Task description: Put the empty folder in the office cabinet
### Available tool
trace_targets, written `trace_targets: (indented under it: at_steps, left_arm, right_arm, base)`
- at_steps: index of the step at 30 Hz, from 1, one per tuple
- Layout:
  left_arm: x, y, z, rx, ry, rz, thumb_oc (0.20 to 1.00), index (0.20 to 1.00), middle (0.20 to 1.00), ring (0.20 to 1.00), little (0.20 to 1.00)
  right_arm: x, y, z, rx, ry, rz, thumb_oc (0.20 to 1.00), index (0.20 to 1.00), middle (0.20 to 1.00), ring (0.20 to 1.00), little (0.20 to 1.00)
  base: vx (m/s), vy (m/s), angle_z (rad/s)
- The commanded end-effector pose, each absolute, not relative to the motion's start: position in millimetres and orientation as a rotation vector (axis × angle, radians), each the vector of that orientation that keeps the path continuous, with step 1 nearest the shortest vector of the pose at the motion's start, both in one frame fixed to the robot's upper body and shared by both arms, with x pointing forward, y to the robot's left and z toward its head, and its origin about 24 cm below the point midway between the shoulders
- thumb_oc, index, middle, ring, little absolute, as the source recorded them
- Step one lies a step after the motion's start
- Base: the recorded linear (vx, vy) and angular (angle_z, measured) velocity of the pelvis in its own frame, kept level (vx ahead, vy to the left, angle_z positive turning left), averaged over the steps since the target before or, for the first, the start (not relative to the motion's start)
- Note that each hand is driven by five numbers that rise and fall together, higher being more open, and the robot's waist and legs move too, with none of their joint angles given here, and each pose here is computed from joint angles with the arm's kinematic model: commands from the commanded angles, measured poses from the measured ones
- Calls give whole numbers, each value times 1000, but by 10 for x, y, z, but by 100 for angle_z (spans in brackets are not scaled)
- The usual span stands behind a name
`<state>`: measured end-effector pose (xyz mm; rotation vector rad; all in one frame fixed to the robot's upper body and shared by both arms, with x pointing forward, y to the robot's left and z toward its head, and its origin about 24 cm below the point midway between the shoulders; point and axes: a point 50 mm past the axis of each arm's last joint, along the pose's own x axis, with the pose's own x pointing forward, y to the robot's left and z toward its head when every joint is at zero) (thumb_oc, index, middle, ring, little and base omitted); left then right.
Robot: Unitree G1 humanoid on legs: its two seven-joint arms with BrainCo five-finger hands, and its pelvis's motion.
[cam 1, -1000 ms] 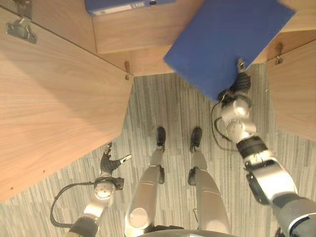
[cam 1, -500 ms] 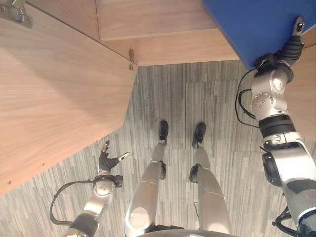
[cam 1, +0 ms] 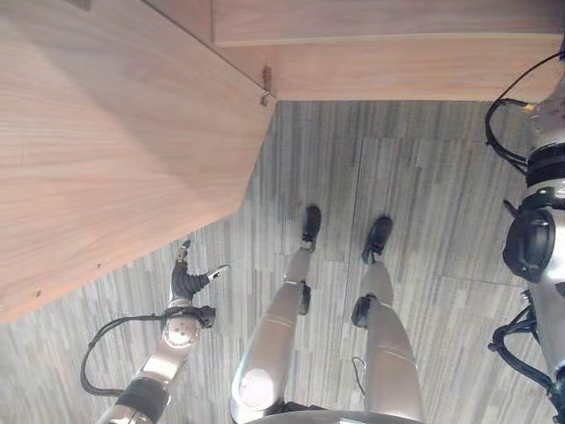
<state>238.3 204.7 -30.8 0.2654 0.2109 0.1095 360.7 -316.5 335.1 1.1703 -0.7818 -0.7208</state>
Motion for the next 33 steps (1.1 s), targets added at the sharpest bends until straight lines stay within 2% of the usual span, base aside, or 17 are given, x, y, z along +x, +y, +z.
trace_targets:
  at_steps: [1, 14, 25, 33]
  left_arm:
    - [2249, 2232, -378, 358, 239, 128, 1000, 1000, 1000, 1000, 1000]
    - [2267, 2306, -363, 346, 237, 164, 1000, 1000, 1000, 1000, 1000]
    - [2266, 2326, -341, 326, 230, 174, 1000, 1000, 1000, 1000, 1000]
    - [2330, 2384, -312, 362, 237, 175, 1000, 1000, 1000, 1000, 1000]
  right_arm:
    - [3515, -3258, 3401, 984, -853, -726, 200, 200, 200, 200, 200]
    - [3505, -3405, 3289, 847, -785, -759, 200, 200, 200, 200, 200]
    - [3589, -3335, 3268, 782, -733, -727, 200, 200, 200, 200, 200]
    - [3564, -3217, 3473, 789, -804, -661, 200, 200, 200, 200, 200]
  base:
    - [0, 0, 0]
    - [-7, -7, 4]
    - [0, 36, -1]
    - [20, 116, -5]
